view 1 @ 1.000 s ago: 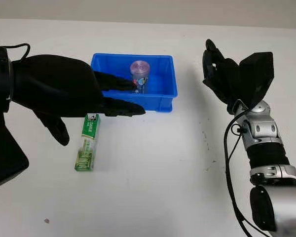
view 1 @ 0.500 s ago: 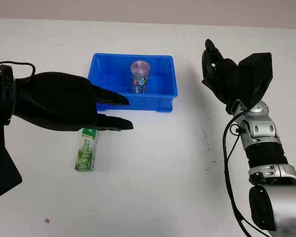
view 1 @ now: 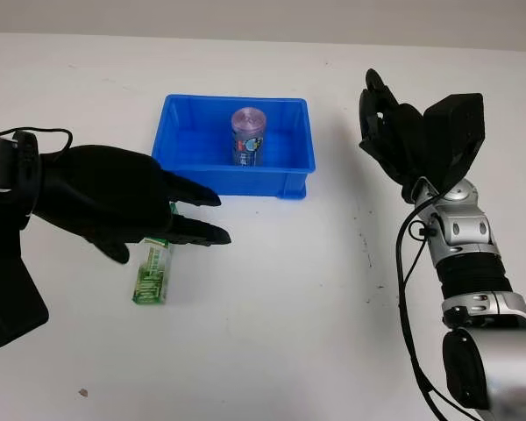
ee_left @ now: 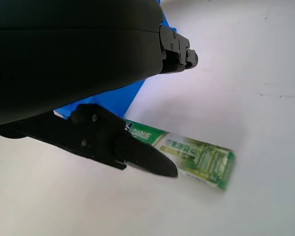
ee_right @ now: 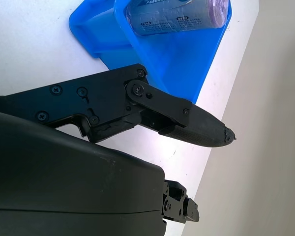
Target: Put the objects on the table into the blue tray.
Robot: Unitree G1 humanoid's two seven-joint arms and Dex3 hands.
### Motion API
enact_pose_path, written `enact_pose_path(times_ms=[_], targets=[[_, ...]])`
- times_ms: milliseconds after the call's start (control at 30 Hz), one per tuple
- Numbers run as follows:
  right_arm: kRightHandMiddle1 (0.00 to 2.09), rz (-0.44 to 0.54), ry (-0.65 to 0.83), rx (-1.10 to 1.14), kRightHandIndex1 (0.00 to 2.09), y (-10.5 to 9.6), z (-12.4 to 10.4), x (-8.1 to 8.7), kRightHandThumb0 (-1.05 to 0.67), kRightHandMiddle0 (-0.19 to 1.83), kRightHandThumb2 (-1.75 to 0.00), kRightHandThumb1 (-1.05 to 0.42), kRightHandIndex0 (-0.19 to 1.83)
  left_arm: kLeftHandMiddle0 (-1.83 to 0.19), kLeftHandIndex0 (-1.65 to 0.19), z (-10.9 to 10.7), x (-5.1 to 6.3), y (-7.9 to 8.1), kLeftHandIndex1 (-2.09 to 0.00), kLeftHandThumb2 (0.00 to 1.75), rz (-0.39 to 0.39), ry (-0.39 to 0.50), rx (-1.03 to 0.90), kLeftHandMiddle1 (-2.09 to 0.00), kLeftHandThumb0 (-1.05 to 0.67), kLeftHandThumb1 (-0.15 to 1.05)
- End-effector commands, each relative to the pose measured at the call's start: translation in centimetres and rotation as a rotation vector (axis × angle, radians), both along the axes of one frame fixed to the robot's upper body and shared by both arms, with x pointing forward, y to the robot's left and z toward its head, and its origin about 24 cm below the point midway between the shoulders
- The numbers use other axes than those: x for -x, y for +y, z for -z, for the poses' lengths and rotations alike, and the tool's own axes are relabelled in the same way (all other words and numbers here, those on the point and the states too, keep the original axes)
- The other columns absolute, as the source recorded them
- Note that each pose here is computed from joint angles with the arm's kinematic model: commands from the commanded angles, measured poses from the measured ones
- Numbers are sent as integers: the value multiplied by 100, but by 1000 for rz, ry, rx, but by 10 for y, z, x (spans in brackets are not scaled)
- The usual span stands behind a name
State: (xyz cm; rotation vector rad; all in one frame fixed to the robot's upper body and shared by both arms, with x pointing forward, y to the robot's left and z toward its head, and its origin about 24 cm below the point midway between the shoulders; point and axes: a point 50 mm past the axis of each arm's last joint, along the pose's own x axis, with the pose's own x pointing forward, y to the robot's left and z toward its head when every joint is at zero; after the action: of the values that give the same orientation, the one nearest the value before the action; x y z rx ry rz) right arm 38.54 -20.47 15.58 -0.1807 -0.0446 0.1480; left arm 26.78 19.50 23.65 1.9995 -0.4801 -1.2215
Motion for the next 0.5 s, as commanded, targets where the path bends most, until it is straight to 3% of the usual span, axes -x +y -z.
enact_pose_path(times_ms=[0, 300, 400, 467], targets=[[0, 5, -27, -3, 0, -2, -7, 0, -67, -19, -79, -105, -19, -9, -9, 7, 1, 1, -8, 3, -12, 38, -8, -6, -55, 79], [0, 13, -32, -18, 0, -6, -7, 2, -68, -19, -77, -105, -19, -14, -17, 20, 2, 4, -11, 6, -4, 69, 4, -8, -44, 81], [0, 6, -33, -16, 0, -6, -7, 2, -68, -19, -77, -105, -19, -20, -22, 25, 3, 4, -14, 12, 53, 39, -2, -10, -12, 96], [0, 4, -33, -19, 0, -6, -7, 2, -68, -19, -78, -105, -19, -23, -24, 28, 2, 4, -15, 14, 108, 10, -20, -10, -2, 102]])
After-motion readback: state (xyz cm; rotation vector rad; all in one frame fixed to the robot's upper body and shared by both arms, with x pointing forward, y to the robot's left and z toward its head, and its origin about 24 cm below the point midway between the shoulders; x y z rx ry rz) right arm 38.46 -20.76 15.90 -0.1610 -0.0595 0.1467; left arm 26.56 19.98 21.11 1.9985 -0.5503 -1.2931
